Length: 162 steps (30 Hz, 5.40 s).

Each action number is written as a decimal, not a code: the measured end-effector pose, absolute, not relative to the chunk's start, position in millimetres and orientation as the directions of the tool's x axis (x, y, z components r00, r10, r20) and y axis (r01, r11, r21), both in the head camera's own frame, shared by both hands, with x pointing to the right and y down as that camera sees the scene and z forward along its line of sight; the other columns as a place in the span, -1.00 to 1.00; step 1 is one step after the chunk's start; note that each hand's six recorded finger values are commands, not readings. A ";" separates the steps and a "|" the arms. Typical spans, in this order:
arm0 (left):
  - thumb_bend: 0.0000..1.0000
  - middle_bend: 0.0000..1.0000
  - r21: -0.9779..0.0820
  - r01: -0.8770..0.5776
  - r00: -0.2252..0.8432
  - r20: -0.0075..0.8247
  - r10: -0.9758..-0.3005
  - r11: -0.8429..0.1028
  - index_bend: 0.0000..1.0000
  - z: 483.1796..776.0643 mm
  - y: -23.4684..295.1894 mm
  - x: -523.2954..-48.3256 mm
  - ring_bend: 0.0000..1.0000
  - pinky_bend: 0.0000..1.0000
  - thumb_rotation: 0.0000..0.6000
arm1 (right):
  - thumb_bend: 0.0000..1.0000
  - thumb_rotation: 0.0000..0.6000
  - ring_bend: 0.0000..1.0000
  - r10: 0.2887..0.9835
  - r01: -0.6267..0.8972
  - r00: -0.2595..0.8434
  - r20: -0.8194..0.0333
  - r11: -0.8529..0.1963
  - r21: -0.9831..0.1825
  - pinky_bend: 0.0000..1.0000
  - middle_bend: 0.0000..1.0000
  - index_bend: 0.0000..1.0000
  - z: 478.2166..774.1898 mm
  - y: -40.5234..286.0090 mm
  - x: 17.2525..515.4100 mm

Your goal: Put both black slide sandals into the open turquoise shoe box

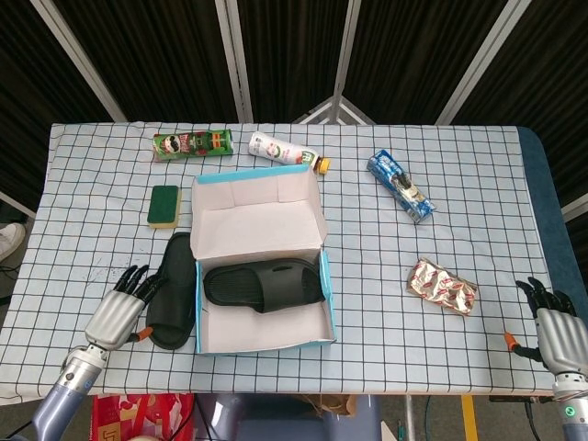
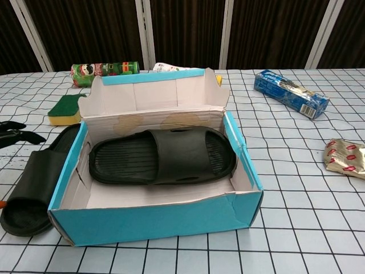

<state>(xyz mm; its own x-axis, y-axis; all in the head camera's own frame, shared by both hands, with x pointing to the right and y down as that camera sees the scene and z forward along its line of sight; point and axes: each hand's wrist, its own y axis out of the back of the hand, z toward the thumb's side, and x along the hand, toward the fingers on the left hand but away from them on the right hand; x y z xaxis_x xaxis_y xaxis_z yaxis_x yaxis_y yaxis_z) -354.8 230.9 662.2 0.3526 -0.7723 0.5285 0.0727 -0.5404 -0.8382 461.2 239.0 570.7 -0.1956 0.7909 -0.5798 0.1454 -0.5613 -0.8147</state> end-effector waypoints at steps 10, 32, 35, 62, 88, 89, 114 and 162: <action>-0.68 -0.66 -0.851 0.106 0.372 0.513 -0.774 -0.514 -0.73 670.0 231.2 -349.9 -1.00 -0.97 1.00 | -0.42 1.00 -0.68 0.784 0.148 -0.198 -0.589 -0.570 -0.808 -0.86 -0.85 -0.74 572.4 239.3 462.2; -0.44 -0.30 -0.874 0.130 0.379 0.481 -0.791 -0.469 -0.32 676.5 227.0 -347.6 -1.00 -0.97 1.00 | -0.42 1.00 -0.69 0.779 0.150 -0.196 -0.595 -0.576 -0.804 -0.86 -0.85 -0.74 573.3 239.8 462.4; -0.44 -0.24 -0.882 0.120 0.369 0.465 -0.804 -0.455 -0.22 672.9 223.2 -349.8 -1.00 -0.97 1.00 | -0.42 1.00 -0.68 0.778 0.150 -0.193 -0.598 -0.579 -0.802 -0.86 -0.85 -0.74 573.4 240.2 461.6; -0.44 -0.17 -0.975 0.203 0.628 0.057 -0.776 0.092 -0.10 505.9 148.3 -333.8 -0.99 -0.97 1.00 | -0.42 1.00 -0.69 0.783 0.156 -0.175 -0.596 -0.576 -0.802 -0.86 -0.85 -0.74 570.8 241.3 454.3; -0.38 -0.17 -0.840 0.167 0.963 0.250 0.096 0.517 -0.10 572.6 180.3 -175.5 -0.99 -0.97 1.00 | -0.42 1.00 -0.68 0.767 0.158 -0.186 -0.614 -0.594 -0.789 -0.86 -0.85 -0.74 575.0 241.6 458.2; -0.38 -0.17 -0.842 0.167 0.964 0.250 0.095 0.513 -0.10 574.3 180.4 -174.6 -0.99 -0.97 1.00 | -0.42 1.00 -0.68 0.767 0.159 -0.186 -0.614 -0.593 -0.789 -0.86 -0.85 -0.74 574.7 241.4 458.6; -0.37 -0.14 -0.921 0.256 0.949 0.297 0.103 0.295 -0.10 620.2 214.7 -185.2 -0.99 -0.97 1.00 | -0.42 1.00 -0.69 0.766 0.161 -0.186 -0.616 -0.594 -0.788 -0.86 -0.85 -0.74 574.2 242.0 458.8; -0.52 -0.78 -0.885 0.362 0.932 0.346 -0.105 0.293 -0.73 568.4 196.1 -200.5 -0.99 -0.99 1.00 | -0.42 1.00 -0.68 0.763 0.160 -0.186 -0.619 -0.598 -0.785 -0.86 -0.85 -0.74 574.5 242.1 457.2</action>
<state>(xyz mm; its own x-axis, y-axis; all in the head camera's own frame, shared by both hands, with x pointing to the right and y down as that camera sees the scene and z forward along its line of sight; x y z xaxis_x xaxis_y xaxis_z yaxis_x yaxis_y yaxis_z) -200.5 196.1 568.4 0.9323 -0.1050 0.3461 0.3615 0.2930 -0.8851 457.2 242.1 574.5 -0.1863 0.7631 -0.6188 0.1596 -0.5980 -0.7855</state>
